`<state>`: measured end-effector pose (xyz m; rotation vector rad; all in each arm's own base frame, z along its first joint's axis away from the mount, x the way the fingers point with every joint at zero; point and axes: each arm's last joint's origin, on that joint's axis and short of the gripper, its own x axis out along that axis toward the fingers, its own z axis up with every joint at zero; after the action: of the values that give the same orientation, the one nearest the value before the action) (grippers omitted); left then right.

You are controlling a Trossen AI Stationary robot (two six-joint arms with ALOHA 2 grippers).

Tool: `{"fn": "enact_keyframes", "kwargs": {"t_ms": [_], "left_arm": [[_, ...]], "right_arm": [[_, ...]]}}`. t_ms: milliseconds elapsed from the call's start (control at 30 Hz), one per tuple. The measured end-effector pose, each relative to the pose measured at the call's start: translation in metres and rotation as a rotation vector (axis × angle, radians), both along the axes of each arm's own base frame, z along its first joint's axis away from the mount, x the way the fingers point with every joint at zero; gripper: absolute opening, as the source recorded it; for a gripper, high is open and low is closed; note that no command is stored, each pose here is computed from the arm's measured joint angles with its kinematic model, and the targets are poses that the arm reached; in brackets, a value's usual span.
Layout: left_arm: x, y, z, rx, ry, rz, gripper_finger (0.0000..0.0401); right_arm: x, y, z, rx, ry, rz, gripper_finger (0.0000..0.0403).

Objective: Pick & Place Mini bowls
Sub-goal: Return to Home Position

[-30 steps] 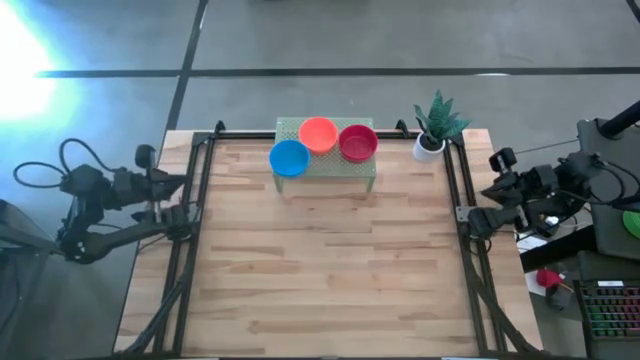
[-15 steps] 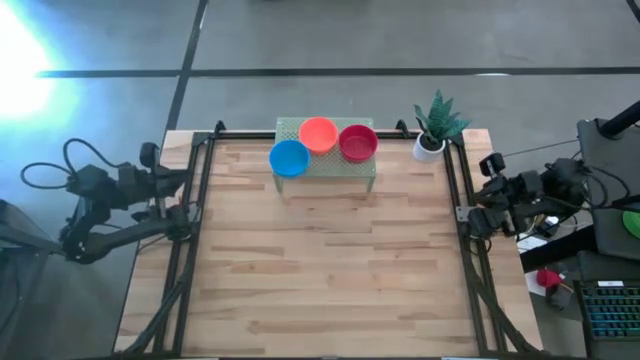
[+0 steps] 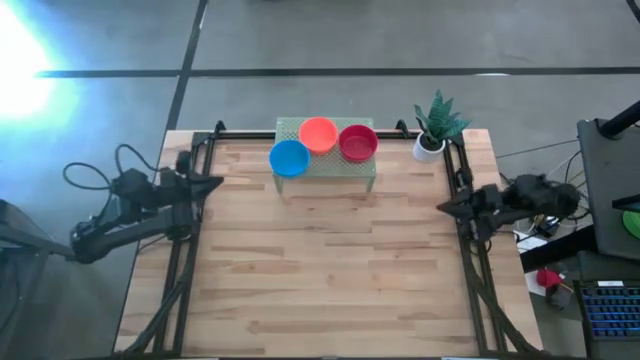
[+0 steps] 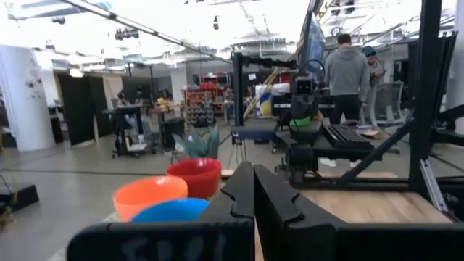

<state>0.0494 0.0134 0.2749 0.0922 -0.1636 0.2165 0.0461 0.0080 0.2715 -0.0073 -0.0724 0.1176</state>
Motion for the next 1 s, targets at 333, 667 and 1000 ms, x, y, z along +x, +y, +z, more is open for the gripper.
{"fn": "enact_keyframes", "kwargs": {"t_ms": [333, 667, 1000], "left_arm": [[0.022, 0.005, -0.036, 0.008, -0.014, -0.078, 0.0000], [0.034, 0.008, -0.065, -0.010, 0.041, -0.108, 0.0000], [0.037, 0.008, -0.075, 0.039, 0.076, -0.131, 0.0000]], "right_arm": [[0.029, 0.007, -0.048, 0.014, 0.038, -0.001, 0.0008], [0.038, 0.010, -0.072, 0.026, 0.084, -0.001, 0.0008], [0.044, 0.011, -0.086, 0.005, 0.054, 0.000, 0.0008]]}}
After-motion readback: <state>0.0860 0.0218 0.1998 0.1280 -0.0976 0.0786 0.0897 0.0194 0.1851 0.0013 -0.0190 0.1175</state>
